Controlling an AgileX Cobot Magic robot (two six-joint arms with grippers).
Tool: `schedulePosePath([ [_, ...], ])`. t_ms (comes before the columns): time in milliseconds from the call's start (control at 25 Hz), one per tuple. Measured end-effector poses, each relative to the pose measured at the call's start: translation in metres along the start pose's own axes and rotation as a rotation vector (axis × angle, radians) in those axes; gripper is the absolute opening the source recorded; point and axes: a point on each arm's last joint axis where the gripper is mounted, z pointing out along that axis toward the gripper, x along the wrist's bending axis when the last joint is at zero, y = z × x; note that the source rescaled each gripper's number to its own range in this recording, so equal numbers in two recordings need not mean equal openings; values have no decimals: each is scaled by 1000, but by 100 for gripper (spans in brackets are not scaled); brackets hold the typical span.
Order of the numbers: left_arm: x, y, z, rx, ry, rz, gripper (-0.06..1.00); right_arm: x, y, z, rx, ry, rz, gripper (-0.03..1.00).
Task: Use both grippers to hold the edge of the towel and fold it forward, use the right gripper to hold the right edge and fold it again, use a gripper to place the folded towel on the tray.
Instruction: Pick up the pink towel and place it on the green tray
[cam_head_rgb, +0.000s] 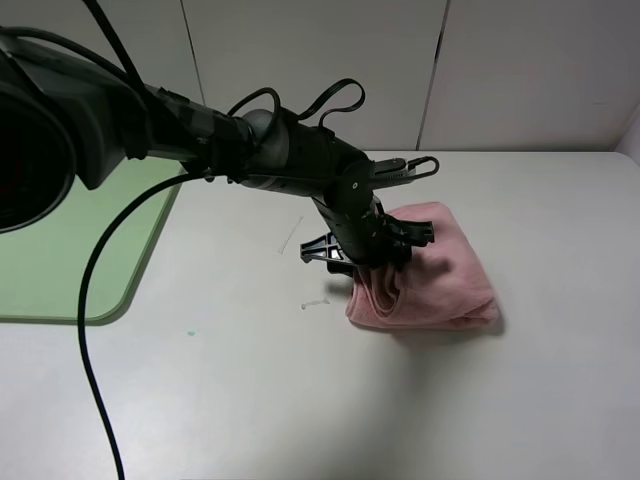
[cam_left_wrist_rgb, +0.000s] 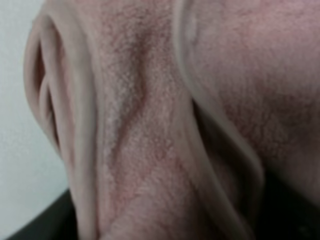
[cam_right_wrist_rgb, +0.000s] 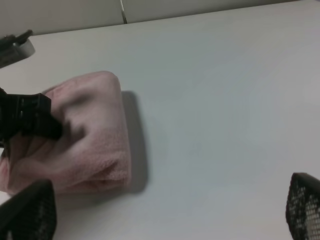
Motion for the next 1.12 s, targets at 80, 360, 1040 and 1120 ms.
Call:
schedulePosePath([
  [80,-1,-1,1,3,-2,-3,51,0,0,0,0,0,0,100],
  [360,-1,-2,2,3,-6,-4,18,0,0,0,0,0,0,100],
  [1040,25,19,-56,120,136,109,18,0,0,0,0,0,0,100],
  [1120,31,26,-68,120,140,124,18,0,0,0,0,0,0,100],
])
